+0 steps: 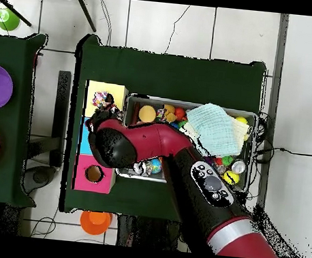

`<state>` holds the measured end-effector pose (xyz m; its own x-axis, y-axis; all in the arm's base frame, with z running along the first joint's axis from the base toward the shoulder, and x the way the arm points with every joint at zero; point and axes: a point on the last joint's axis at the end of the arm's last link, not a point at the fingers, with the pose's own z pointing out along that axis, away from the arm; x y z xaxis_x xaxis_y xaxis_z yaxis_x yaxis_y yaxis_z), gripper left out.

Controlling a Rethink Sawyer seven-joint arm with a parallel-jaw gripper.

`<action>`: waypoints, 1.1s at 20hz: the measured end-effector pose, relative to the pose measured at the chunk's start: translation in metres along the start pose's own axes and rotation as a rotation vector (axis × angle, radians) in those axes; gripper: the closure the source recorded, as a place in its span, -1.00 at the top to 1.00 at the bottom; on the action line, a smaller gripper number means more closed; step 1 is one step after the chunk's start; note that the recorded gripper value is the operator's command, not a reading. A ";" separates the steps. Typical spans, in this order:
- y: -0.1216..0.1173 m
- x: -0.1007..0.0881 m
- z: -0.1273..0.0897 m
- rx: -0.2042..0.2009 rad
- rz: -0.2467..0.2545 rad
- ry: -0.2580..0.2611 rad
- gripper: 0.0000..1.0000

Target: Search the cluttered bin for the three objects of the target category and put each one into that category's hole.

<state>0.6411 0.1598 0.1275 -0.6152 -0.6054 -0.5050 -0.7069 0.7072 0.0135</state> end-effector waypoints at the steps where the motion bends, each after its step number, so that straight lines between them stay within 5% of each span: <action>1: 0.000 0.001 0.001 0.001 0.000 0.001 -1.00; 22: 0.015 0.032 0.036 -0.001 -0.039 -0.013 -1.00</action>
<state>0.6235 0.1642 0.0808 -0.5823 -0.6280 -0.5163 -0.7308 0.6826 -0.0061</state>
